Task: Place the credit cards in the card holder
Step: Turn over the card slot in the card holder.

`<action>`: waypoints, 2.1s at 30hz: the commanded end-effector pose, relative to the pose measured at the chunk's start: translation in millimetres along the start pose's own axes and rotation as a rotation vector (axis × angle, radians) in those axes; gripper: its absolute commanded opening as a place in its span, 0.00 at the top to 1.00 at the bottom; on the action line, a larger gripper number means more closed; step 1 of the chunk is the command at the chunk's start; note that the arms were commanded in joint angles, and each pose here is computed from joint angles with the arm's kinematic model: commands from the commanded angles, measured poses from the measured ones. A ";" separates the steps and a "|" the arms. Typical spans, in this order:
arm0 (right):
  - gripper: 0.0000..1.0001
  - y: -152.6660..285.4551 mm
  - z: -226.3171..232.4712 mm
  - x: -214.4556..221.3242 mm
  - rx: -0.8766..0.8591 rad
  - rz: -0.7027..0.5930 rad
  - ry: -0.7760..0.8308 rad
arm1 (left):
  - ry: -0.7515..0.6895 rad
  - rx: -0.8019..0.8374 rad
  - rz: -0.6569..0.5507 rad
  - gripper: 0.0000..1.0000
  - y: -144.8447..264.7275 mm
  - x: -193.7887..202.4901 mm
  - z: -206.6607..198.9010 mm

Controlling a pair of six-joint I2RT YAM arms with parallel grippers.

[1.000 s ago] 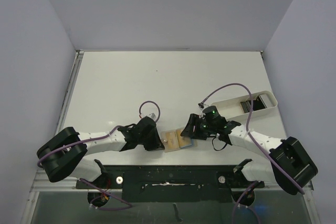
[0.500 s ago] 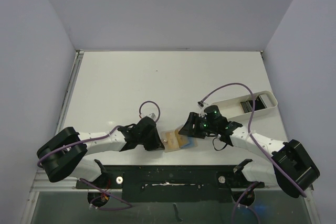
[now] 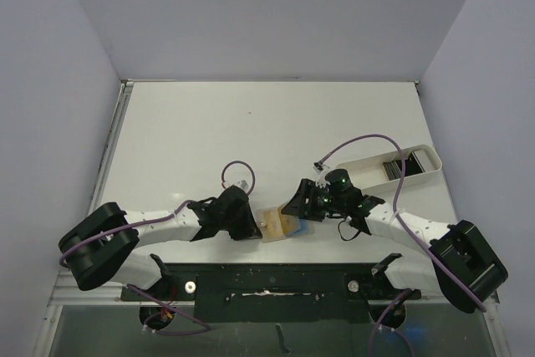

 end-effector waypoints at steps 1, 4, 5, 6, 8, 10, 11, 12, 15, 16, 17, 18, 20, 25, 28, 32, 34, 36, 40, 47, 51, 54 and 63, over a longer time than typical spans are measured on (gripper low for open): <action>0.47 -1.2 12.3 -6.6 -0.060 -0.030 0.017 | -0.016 0.022 -0.021 1.00 -0.6 -5.4 -9.6; 0.48 -0.8 11.1 -6.3 -0.054 -0.032 0.016 | -0.016 0.022 -0.019 1.00 -0.6 -5.1 -9.6; 0.48 -0.7 11.3 -6.0 -0.055 -0.032 0.015 | -0.015 0.021 -0.019 1.00 -0.7 -5.3 -9.2; 0.49 -1.0 11.5 -6.0 -0.056 -0.030 0.014 | -0.015 0.020 -0.019 1.00 -0.7 -5.1 -8.9; 0.53 -0.7 12.9 -6.2 -0.066 -0.031 0.016 | -0.016 0.020 -0.019 1.00 -0.7 -4.9 -8.6; 0.57 -0.3 14.0 -6.5 -0.071 -0.034 0.016 | -0.015 0.020 -0.020 1.00 -0.9 -5.0 -8.5; 0.60 0.0 14.6 -6.7 -0.074 -0.036 0.015 | -0.016 0.020 -0.020 1.00 -0.9 -4.9 -8.3; 0.63 0.2 14.9 -6.7 -0.076 -0.039 0.013 | -0.015 0.019 -0.019 1.00 -1.2 -4.8 -7.9; 0.72 0.6 14.2 -5.6 -0.080 -0.045 0.006 | -0.015 0.019 -0.019 1.00 -1.3 -4.7 -7.8; 0.73 0.5 13.3 -5.3 -0.079 -0.047 0.000 | -0.015 0.018 -0.017 1.00 -1.3 -4.5 -7.6; 0.75 0.6 13.0 -5.1 -0.081 -0.049 -0.003 | -0.015 0.018 -0.017 1.00 -1.2 -4.5 -7.7; 0.76 0.5 12.9 -4.3 -0.084 -0.050 -0.005 | -0.015 0.018 -0.018 1.00 -1.2 -4.6 -7.6; 0.80 0.5 12.7 -3.9 -0.090 -0.053 -0.007 | -0.015 0.020 -0.020 1.00 -0.8 -4.9 -8.1; 0.89 0.7 12.7 -3.2 -0.103 -0.064 -0.009 | -0.016 0.020 -0.020 1.00 -0.6 -4.7 -8.3; 0.91 1.3 15.5 -4.3 -0.120 -0.071 -0.006 | -0.015 0.018 -0.020 1.00 -1.1 -4.9 -7.8; 0.80 1.1 16.5 -4.9 -0.124 -0.071 -0.011 | -0.017 0.019 -0.017 1.00 -1.4 -4.6 -8.2; 0.76 0.7 16.6 -4.5 -0.126 -0.069 -0.013 | -0.017 0.019 -0.017 1.00 -1.4 -4.5 -7.9; 0.78 0.6 16.8 -5.0 -0.128 -0.071 -0.014 | -0.018 0.020 -0.016 1.00 -1.6 -4.5 -8.3; 0.88 0.2 18.0 -5.9 -0.136 -0.072 -0.008 | -0.021 0.022 -0.012 1.00 -2.1 -4.5 -9.5; 0.93 -0.5 17.6 -5.0 -0.151 -0.080 -0.019 | -0.021 0.018 -0.014 1.00 -1.8 -4.4 -8.0; 0.95 -0.5 19.3 -5.0 -0.165 -0.080 -0.018 | -0.021 0.018 -0.015 1.00 -1.3 -4.2 -7.5; 0.82 -1.2 18.9 -4.9 -0.161 -0.075 -0.022 | -0.021 0.017 -0.015 1.00 -1.3 -4.3 -7.3; 1.00 -0.7 18.9 -3.9 -0.174 -0.084 -0.027 | -0.023 0.011 -0.016 1.00 -2.1 -3.8 -5.1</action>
Point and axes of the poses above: each gripper's point midway between its finger pads, its own y axis back along the fingers, its own z axis along the line the jaws close on, x = y × z, the point moved 4 cm from there along y, back along the fingers, and after that the axes turned 5 degrees about y, right-handed, at the moved point
